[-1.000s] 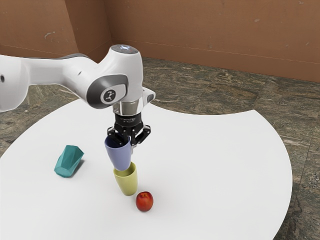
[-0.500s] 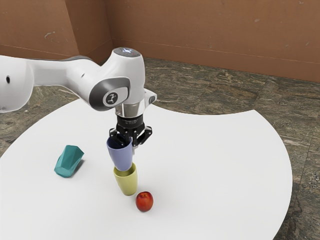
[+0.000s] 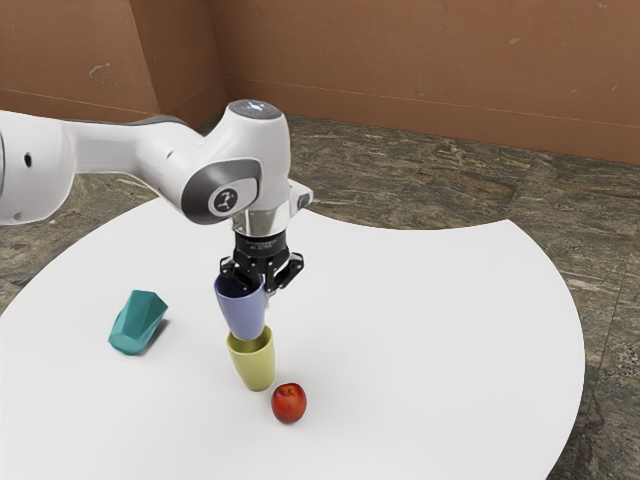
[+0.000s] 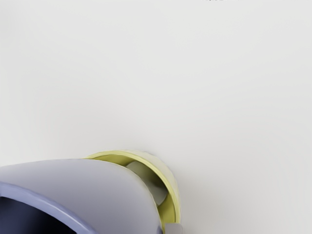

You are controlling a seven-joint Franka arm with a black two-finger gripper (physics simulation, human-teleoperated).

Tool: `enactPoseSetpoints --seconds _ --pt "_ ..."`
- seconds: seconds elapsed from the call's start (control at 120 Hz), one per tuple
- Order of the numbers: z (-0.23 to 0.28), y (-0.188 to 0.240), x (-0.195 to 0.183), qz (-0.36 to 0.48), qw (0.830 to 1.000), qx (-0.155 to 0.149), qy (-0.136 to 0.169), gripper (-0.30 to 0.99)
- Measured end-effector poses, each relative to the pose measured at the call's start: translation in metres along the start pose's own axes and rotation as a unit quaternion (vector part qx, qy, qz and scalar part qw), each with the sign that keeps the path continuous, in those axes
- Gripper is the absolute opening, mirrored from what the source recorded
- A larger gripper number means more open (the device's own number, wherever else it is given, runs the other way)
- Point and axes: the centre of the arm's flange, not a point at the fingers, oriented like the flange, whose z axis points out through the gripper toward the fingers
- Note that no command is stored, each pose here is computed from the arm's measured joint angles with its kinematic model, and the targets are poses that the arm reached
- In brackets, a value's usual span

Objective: Place the left cup onto the right cup

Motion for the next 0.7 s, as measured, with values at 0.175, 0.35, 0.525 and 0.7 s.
enactPoseSetpoints --seconds 0.175,0.35,0.525,0.7 --pt "0.011 -0.004 0.01 -0.007 1.0 0.004 -0.003 -0.09" --pt "0.014 -0.003 0.012 -0.007 1.0 0.002 -0.001 -0.09" --pt "0.013 -0.002 0.01 -0.006 1.0 0.0 0.001 -0.09" --pt "0.012 0.0 0.009 -0.005 1.0 -0.001 0.003 -0.09"
